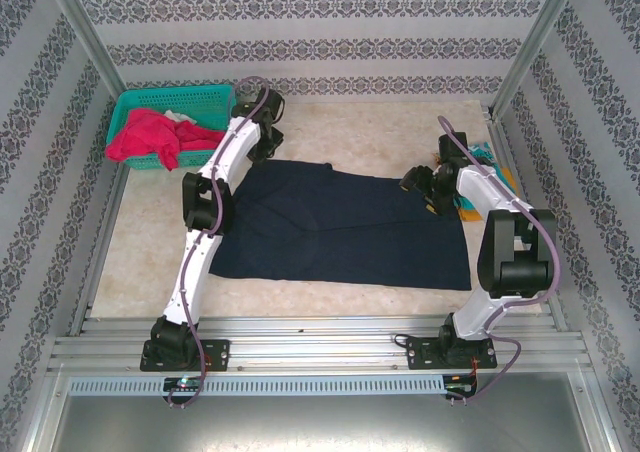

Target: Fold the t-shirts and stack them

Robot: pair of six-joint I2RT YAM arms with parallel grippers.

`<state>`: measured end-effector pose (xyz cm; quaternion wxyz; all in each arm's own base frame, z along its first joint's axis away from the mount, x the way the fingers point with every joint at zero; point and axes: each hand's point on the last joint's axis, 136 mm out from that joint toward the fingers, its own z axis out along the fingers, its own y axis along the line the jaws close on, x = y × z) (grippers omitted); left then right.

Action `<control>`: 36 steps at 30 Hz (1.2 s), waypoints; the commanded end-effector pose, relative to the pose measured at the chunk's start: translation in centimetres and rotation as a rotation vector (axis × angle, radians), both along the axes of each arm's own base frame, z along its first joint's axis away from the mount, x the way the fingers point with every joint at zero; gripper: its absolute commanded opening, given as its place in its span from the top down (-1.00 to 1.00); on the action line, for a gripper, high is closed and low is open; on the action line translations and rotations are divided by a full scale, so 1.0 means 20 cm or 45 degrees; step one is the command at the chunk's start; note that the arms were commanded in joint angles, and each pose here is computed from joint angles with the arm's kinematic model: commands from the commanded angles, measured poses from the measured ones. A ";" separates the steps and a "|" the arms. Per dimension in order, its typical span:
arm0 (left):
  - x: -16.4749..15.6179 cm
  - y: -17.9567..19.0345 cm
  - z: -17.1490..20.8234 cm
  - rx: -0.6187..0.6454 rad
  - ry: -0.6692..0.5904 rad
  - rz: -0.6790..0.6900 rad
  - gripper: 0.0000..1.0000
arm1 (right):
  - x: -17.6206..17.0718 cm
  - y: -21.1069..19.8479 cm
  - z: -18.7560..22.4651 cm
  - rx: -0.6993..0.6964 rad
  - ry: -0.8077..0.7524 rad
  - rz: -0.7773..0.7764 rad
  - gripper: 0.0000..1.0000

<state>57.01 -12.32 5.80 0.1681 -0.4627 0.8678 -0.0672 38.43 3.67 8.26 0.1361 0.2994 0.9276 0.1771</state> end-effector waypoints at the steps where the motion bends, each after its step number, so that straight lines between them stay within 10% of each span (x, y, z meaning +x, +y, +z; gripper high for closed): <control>1: -0.03 0.01 0.10 0.083 -0.015 -0.049 -0.07 | 0.03 0.01 0.02 0.029 -0.017 -0.006 -0.61; 22: -0.11 -0.06 -0.16 0.106 0.132 -0.101 0.21 | -0.04 -0.01 0.01 0.019 0.003 0.000 -0.62; 36: -0.11 -0.06 -0.06 0.100 0.112 -0.117 1.00 | 0.11 -0.14 0.12 -0.023 -0.080 -0.109 -0.59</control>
